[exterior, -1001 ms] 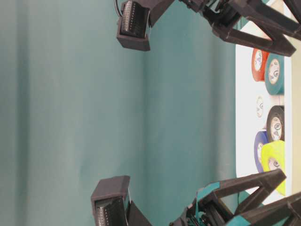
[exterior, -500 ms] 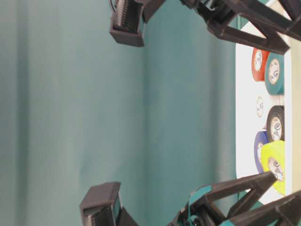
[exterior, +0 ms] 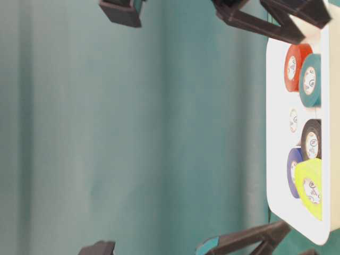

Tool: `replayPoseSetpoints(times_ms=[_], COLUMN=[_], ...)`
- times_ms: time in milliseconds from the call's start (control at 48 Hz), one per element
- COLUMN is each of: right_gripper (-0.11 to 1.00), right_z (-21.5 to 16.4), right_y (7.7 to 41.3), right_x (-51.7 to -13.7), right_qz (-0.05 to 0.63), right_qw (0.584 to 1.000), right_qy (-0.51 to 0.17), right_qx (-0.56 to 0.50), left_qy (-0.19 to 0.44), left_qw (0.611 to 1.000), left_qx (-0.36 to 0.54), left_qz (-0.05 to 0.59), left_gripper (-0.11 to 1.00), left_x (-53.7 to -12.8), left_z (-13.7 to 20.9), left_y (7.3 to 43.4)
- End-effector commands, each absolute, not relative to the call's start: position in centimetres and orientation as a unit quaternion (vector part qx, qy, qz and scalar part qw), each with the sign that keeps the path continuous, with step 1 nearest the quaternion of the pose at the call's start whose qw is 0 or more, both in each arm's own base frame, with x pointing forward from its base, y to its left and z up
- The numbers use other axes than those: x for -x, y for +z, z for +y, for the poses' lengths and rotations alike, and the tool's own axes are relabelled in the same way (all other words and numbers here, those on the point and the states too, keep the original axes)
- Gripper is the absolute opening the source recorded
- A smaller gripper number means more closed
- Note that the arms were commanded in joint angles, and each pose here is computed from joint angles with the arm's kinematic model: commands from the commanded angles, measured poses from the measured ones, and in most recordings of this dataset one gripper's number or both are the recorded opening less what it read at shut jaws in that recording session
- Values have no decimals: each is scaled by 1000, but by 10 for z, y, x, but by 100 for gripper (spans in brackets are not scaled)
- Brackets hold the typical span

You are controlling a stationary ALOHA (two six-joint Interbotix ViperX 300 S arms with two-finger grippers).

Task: Put the tape alternately from left to right into the white case.

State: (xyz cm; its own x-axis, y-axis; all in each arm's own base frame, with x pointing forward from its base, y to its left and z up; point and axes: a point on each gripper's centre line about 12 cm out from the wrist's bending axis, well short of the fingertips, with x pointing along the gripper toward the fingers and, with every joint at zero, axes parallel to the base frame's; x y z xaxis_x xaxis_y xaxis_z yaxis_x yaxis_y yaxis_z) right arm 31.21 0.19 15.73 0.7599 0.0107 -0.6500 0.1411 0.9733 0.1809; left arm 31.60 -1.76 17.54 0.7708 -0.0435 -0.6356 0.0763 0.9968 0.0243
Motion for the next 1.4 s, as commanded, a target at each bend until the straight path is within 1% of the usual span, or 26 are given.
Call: replayPoseSetpoints(times_ms=[0,375,792,1084,1376], right_gripper=[73,73,73,73,73], right_z=[3,2,0,-4,-4], right_y=[171,178,186,186,193], right_x=[-309,-283,-254,-222,-200], right_qz=[322,305,279,254,217], right_qw=[940,945,953,959,969], right_qy=[-29,-29,-29,-35,-32], right_qx=[-109,-111,-113,-118,-118], left_qy=[-33,-33,-31,-30,-30], left_qw=[948,951,968,974,979], left_qx=[-24,-23,-22,-21,-21], left_qz=[317,307,247,222,198], left_gripper=[100,100,100,100,100], left_x=[-313,-294,-272,-248,-227], left_z=[-18,-17,-16,-14,-13], left_y=[187,191,202,204,208])
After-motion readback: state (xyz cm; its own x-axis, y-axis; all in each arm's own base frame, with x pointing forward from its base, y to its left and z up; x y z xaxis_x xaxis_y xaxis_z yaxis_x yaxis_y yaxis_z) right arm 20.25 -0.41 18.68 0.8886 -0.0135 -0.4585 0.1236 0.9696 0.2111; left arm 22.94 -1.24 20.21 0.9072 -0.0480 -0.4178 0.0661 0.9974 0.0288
